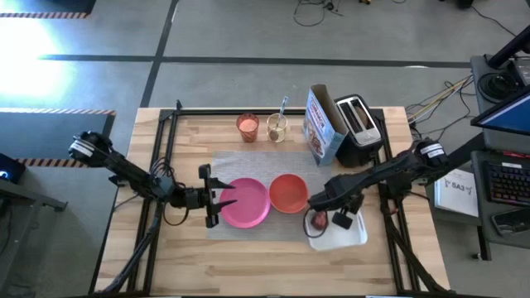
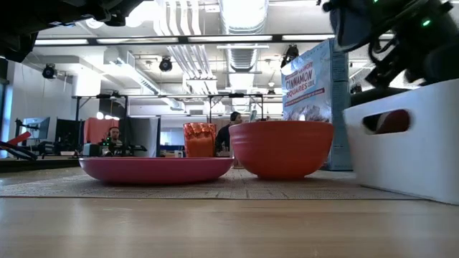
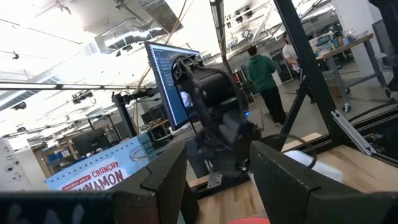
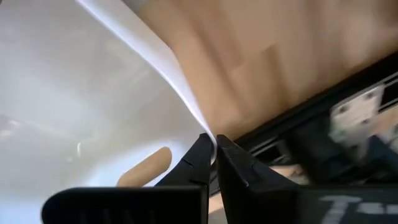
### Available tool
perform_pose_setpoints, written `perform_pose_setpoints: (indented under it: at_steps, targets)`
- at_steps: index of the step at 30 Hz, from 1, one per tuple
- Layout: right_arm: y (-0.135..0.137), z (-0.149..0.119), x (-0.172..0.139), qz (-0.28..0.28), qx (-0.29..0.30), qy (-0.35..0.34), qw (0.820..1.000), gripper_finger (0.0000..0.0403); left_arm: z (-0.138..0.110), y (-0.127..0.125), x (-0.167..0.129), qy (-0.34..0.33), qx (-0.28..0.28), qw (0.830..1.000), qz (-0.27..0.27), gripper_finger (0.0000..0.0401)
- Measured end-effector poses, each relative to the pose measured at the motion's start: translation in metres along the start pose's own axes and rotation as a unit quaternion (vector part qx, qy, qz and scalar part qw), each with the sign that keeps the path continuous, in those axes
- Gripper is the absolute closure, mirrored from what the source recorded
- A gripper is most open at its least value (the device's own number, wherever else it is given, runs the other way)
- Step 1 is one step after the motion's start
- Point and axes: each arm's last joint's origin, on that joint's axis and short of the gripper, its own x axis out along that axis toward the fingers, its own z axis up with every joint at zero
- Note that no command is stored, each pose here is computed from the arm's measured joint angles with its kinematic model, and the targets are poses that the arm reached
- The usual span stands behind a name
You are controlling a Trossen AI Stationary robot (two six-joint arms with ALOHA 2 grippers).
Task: Arrange a breakfast setting
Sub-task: Move the white bin to the bottom right of the table
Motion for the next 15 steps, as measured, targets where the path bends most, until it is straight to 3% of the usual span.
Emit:
perform_pose_setpoints:
  at_steps: [8,15]
  targets:
    - [0.030,-0.038,0.006,0.014,0.018,0.044,0.999,0.0394,0.000,0.000,0.000,0.000,0.000,1.000,0.000,0.0239]
    - [0.053,-0.075,0.007,0.000,0.025,0.027,0.999,0.0394,0.000,0.000,0.000,0.000,0.000,1.000,0.000,0.0239]
